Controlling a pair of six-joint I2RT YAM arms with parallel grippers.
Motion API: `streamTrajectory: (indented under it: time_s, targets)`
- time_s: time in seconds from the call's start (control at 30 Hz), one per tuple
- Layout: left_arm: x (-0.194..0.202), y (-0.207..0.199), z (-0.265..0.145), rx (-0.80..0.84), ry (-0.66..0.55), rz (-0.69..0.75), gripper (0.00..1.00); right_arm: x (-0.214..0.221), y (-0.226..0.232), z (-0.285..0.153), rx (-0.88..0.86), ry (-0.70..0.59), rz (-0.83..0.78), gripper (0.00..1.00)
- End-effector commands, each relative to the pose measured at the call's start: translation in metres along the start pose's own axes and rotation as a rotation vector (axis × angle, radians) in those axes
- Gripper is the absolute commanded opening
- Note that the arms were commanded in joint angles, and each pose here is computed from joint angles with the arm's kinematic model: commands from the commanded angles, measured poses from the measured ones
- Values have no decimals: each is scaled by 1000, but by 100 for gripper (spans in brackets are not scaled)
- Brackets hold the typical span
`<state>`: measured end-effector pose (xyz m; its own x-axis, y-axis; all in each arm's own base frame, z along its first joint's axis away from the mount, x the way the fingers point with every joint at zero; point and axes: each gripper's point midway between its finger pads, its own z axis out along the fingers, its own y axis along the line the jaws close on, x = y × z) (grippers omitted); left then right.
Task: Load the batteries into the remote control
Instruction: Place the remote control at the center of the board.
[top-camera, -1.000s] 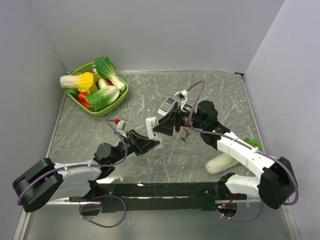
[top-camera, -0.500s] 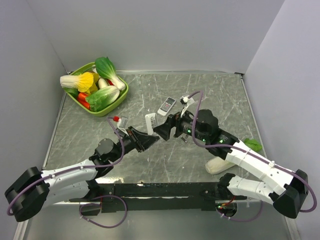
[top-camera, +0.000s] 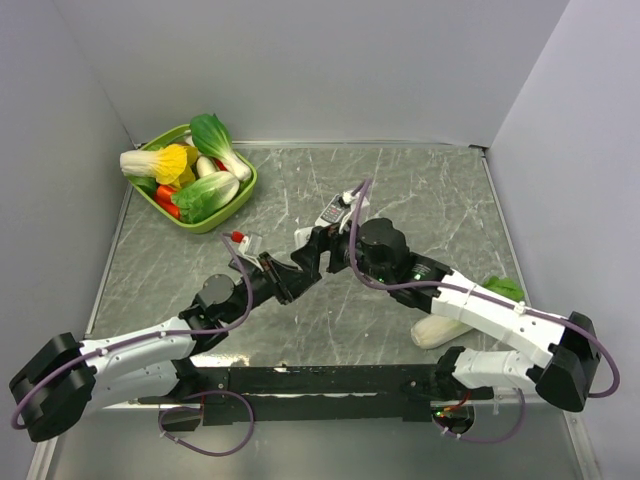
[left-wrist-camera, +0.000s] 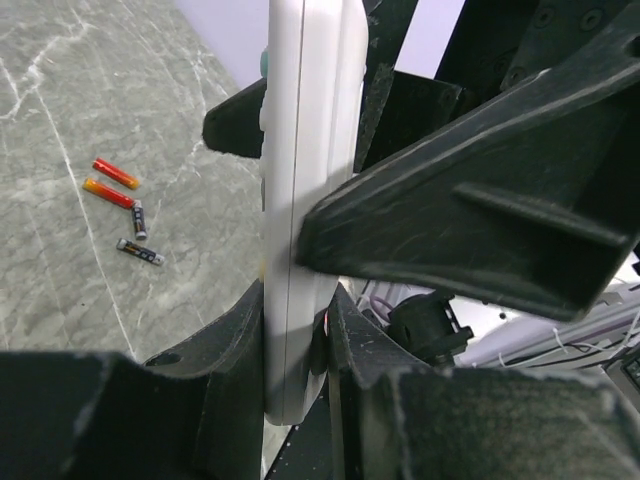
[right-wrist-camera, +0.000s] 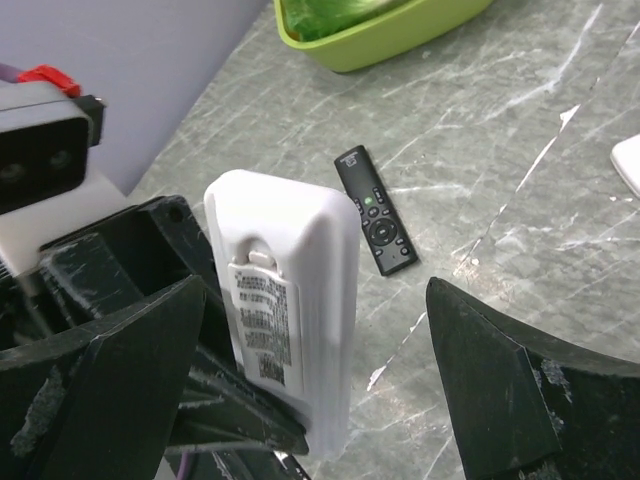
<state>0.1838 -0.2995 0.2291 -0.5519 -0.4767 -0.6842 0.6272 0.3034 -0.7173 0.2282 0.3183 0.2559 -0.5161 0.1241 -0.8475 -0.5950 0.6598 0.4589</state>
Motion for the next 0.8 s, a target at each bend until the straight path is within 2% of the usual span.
streamTrajectory:
  time_s: [0.0,0.17,0.27,0.3,0.33,0.37,0.47,0.5,0.57,0.6,0.63,0.7,0.73,0.77]
  targets:
    - [-18,-15,11,23,-45,55,1,-19,6,5,20,-43,0,95]
    - [-15,-15,14,6,-33,70,1,-12,10,15,12,-14,-1,82]
    - [-12,-15,15,-9,-23,82,1,-6,10,20,15,11,-5,66]
    - [-12,-15,15,-9,-23,83,1,-5,9,21,19,14,-8,54]
    - [-13,-14,15,-15,-27,83,1,-3,7,22,27,18,-8,47]
    - [-13,-12,15,-28,-25,83,2,-1,5,23,34,22,-8,34]
    - [-13,-3,12,-77,-30,75,8,1,1,22,54,33,-22,11]
    - [-14,-2,11,-88,-35,72,11,-1,-1,21,65,29,-35,7]
    - [-16,2,9,-114,-45,71,22,-2,-5,18,83,32,-50,0]
    - [-15,5,8,-129,-39,73,27,-7,-9,17,100,22,-58,0]
    - [-16,7,8,-138,-41,73,39,-7,-10,16,105,26,-61,0]
    - [-16,11,7,-168,-43,68,52,-8,-19,13,131,35,-66,0]
    - [-17,14,6,-180,-44,69,65,-11,-25,11,147,29,-67,0]
    - [-18,16,5,-192,-45,70,72,-13,-31,9,167,29,-71,0]
